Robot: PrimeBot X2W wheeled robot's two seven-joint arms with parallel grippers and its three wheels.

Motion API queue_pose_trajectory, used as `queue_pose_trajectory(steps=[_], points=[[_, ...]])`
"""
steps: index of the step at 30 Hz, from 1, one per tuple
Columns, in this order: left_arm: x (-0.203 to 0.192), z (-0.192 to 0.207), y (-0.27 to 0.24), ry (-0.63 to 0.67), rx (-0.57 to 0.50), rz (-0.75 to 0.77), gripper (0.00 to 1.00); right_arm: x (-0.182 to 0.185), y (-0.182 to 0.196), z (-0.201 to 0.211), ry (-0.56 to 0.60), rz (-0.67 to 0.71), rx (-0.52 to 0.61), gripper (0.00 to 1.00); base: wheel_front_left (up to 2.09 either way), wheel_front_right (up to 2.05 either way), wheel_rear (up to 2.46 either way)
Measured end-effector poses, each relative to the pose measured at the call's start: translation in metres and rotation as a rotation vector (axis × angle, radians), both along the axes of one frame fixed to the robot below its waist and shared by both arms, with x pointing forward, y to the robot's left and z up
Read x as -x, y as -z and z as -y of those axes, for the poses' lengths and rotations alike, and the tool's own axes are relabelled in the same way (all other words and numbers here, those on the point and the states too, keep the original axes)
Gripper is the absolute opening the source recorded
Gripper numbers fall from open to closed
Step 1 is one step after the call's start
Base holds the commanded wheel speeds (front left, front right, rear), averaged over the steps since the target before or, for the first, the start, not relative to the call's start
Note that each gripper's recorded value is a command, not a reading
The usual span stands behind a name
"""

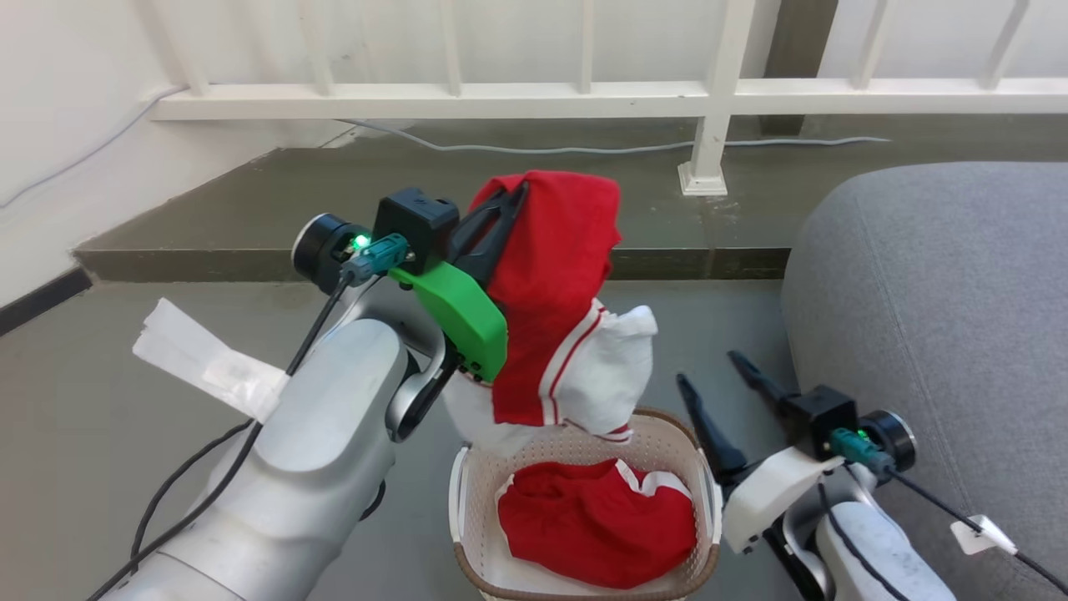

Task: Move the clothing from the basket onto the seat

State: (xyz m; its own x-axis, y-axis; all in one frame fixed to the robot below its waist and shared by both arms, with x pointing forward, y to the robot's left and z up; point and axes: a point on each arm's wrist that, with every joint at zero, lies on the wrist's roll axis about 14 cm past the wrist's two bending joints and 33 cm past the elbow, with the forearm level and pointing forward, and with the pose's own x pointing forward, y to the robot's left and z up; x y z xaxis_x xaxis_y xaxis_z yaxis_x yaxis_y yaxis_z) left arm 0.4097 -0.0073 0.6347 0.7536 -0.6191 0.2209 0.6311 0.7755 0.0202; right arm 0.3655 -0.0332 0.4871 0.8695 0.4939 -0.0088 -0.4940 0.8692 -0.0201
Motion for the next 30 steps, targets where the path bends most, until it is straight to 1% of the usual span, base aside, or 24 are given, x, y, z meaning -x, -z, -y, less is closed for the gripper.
queue_pose_trajectory(steps=[2,7,13,18,22,25,30], points=[[0.002,0.000,-0.002,0.002,0.001,0.005,0.00,0.002,0.000,-0.006,-0.019,0.001,0.005,1.00,0.00,0.00,0.00],[0.007,0.001,-0.010,0.009,0.007,0.025,0.00,0.002,-0.011,-0.034,-0.121,0.040,0.029,1.00,0.00,0.00,0.00],[0.014,0.007,-0.013,0.034,-0.002,0.031,0.00,-0.004,-0.019,-0.049,-0.170,0.065,0.048,1.00,0.00,0.00,0.00],[0.018,0.006,-0.017,0.037,0.003,0.035,0.00,-0.004,-0.007,-0.058,-0.204,0.034,0.081,1.00,0.00,0.00,0.00],[0.021,0.005,-0.019,0.040,0.004,0.042,0.00,0.007,0.009,-0.073,-0.274,0.005,0.127,1.00,0.00,0.00,0.00],[0.022,0.004,-0.018,0.036,0.004,0.038,0.00,0.014,0.009,-0.090,-0.339,0.010,0.144,1.00,0.00,0.00,0.00],[0.028,0.007,-0.016,0.050,0.005,0.030,0.00,0.014,0.006,-0.100,-0.385,0.024,0.173,1.00,0.00,0.00,0.00]])
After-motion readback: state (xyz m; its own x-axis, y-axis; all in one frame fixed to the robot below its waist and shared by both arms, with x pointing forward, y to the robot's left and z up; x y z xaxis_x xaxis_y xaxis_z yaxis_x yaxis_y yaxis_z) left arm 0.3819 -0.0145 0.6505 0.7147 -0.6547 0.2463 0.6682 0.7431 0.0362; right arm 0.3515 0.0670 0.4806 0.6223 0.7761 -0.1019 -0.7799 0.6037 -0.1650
